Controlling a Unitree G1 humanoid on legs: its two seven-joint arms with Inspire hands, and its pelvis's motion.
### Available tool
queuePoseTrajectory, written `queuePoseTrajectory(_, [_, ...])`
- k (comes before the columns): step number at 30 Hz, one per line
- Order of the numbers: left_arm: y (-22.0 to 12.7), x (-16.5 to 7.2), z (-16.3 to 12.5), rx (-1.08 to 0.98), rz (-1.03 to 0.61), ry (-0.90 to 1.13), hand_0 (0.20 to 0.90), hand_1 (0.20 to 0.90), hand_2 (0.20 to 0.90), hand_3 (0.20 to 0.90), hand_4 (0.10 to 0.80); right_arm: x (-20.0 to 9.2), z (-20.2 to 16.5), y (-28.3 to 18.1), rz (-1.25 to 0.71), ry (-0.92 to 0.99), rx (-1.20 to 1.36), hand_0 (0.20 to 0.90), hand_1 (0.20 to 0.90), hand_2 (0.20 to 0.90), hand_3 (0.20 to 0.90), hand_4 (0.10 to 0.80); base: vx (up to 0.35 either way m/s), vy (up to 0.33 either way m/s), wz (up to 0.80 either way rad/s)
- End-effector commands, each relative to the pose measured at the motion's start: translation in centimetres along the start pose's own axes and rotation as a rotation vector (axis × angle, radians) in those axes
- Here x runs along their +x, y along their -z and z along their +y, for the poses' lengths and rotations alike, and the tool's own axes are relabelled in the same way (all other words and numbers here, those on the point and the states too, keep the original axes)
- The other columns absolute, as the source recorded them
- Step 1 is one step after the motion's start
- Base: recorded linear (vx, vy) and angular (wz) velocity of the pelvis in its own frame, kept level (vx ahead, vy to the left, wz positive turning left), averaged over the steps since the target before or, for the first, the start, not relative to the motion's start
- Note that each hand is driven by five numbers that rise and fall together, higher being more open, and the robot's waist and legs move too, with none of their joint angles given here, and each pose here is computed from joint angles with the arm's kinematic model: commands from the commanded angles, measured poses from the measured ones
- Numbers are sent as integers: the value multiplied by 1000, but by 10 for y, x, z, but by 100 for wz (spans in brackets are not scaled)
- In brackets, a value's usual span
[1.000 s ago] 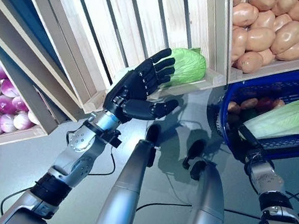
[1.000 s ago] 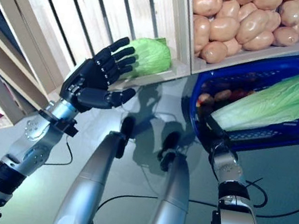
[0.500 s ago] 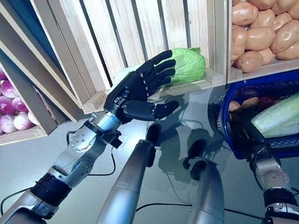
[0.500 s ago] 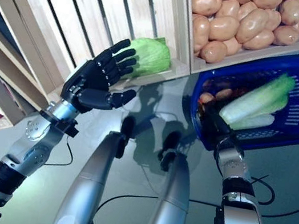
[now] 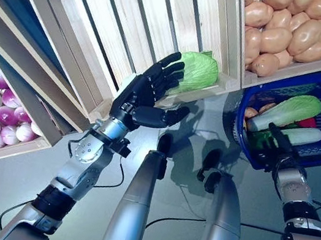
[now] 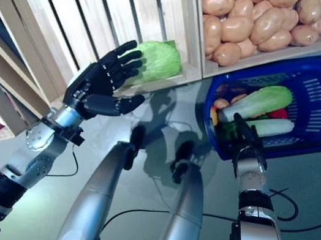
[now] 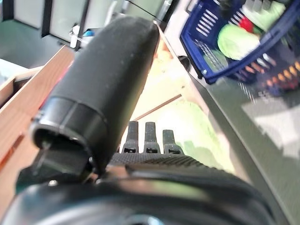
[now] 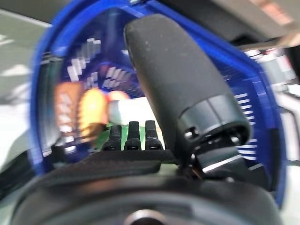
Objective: Put vegetables into the basket
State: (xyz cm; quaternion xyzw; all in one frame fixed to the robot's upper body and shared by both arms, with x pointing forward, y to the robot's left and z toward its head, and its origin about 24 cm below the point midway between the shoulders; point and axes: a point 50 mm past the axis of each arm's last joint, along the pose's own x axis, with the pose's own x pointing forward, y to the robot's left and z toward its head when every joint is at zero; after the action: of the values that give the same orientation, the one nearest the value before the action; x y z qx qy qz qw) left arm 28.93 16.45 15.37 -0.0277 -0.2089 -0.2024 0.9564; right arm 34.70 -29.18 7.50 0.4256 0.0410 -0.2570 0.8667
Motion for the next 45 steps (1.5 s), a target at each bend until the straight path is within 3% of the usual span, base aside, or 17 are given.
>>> queuePoseTrajectory(1, [-74,8,-15,173,-434,55,900,900,900,900,800,-13,13,-38,-257,-86,-42,900,900,900,900,800,-23,89,-7])
queuePoseTrajectory(6, [-91,7,2,277,-467,-62,900,900,900,900,800,-30,20,-17,-271,-189,-107,900,900,900,900,800,-35,101,-10])
queuePoseTrajectory(16, [-93,-7,38,804,-378,-354,900,900,900,900,800,-75,18,14,-247,-392,-260,900,900,900,900,800,-19,83,-11])
queuePoseTrajectory(31, [-36,0,51,567,-14,-368,900,900,900,900,800,-94,11,43,-198,-460,-370,900,900,900,900,800,8,52,-6])
queuePoseTrajectory(38, [9,-21,72,360,271,-423,900,900,900,900,800,-92,12,33,-214,-473,-387,900,900,900,900,800,4,38,0])
queuePoseTrajectory(45, [25,-39,92,351,384,-578,900,900,900,900,800,-92,15,26,-197,-505,-341,900,900,900,900,800,9,39,-5])
